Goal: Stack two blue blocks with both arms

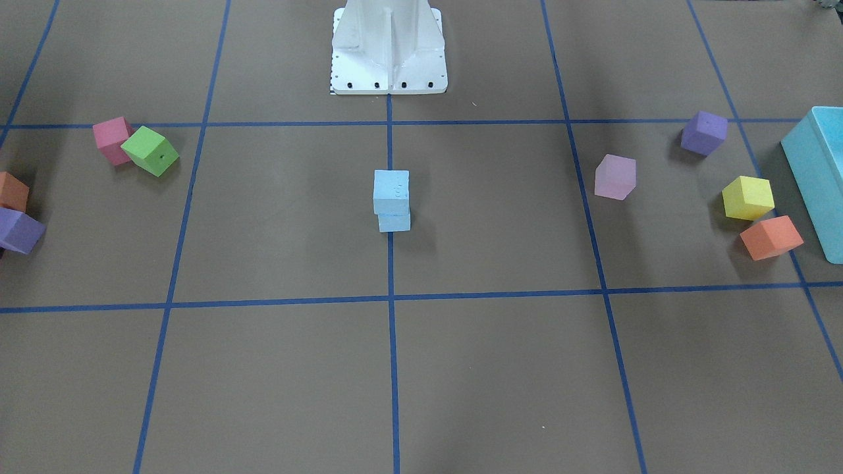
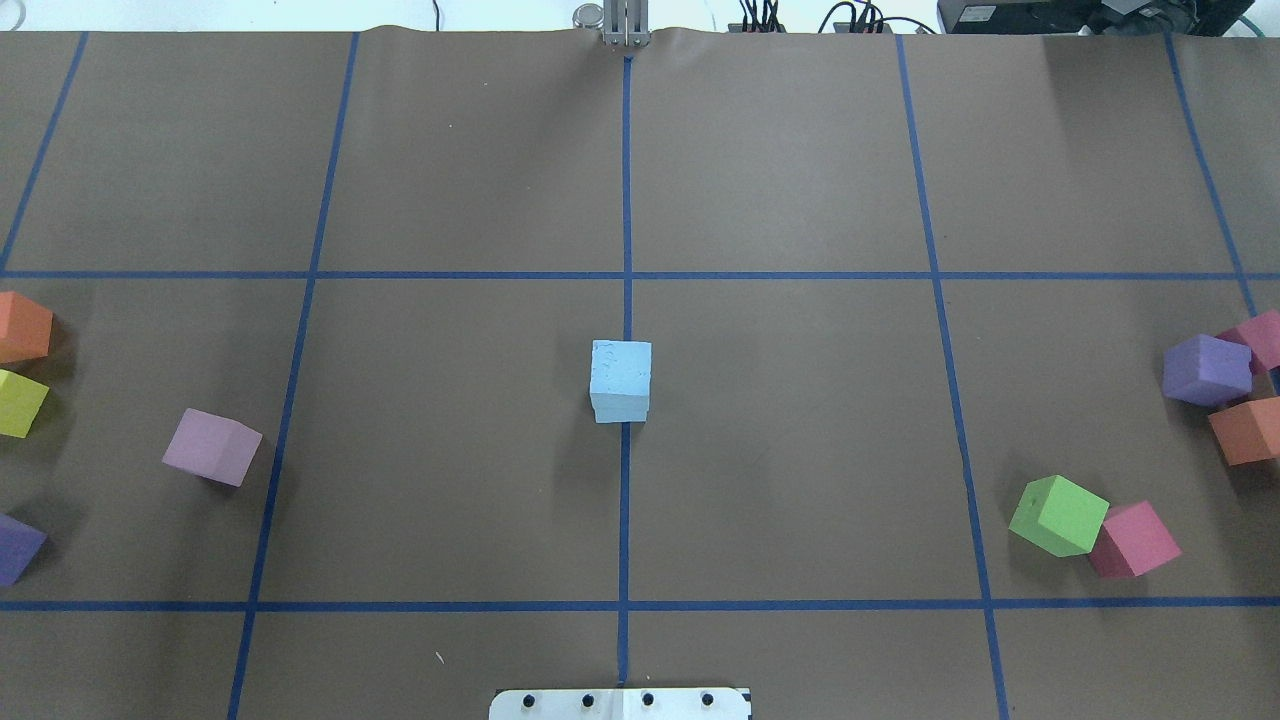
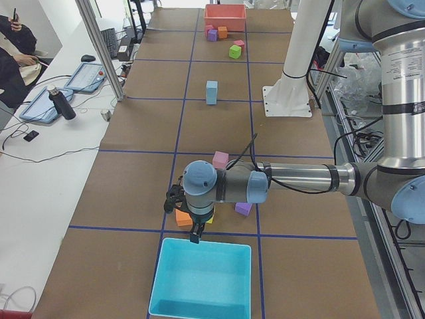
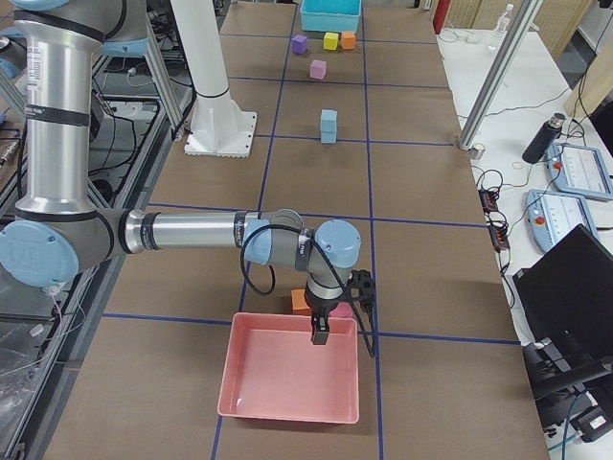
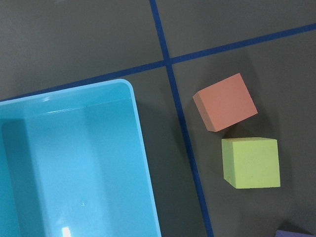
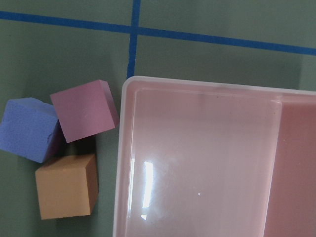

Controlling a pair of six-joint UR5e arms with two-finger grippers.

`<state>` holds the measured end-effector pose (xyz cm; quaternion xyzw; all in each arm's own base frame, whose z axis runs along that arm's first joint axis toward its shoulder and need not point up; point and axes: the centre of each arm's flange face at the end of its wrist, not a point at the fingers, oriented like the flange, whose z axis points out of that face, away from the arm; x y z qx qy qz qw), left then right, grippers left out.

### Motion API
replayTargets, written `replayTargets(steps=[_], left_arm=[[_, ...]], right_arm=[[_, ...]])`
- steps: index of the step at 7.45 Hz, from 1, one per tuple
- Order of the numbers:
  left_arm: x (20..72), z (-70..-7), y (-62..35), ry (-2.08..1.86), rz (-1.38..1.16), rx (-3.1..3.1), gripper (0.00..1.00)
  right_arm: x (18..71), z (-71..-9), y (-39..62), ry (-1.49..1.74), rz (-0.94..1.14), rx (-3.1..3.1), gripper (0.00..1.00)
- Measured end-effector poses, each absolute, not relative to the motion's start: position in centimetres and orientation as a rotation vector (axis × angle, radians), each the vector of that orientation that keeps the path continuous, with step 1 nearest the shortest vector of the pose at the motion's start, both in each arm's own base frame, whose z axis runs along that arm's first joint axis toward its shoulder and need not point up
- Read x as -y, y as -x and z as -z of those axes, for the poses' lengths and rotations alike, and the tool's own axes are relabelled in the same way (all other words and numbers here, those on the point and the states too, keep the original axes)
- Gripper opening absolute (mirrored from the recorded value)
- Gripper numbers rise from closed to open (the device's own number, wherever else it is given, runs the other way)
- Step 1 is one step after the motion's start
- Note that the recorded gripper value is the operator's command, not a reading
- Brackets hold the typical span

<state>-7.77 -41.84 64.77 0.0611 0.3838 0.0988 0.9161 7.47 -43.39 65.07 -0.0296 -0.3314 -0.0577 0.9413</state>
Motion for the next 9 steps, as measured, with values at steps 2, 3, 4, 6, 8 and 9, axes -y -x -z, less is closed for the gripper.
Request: replayTargets(steps=[2,3,4,6,8,9], left_arm=[[41.24,-65.47,7.76,-0.112,-0.198,-0.791,0.98],[41.16,-65.57,7.78,-0.109,-0.196,-0.791,0.98],[41.13,-65.63,7.78,-0.108,-0.196,-0.791,0.98],[41.13,-65.56,7.77,-0.11,-0.197,-0.791,0.98],[41.15,-65.45,7.76,-0.111,-0.197,-0.791,0.98],[41.15,-65.42,7.76,-0.111,-0.196,-0.791,0.98]], right_arm=[[43.37,-64.97,-7.46,0.059,0.117,0.676,1.0],[43.35,-64.95,-7.45,0.059,0.117,0.677,1.0],[43.35,-64.93,-7.44,0.058,0.118,0.677,1.0],[43.35,-64.96,-7.44,0.059,0.117,0.678,1.0],[43.3,-64.97,-7.36,0.059,0.115,0.69,1.0],[43.29,-64.97,-7.31,0.06,0.114,0.697,1.0]])
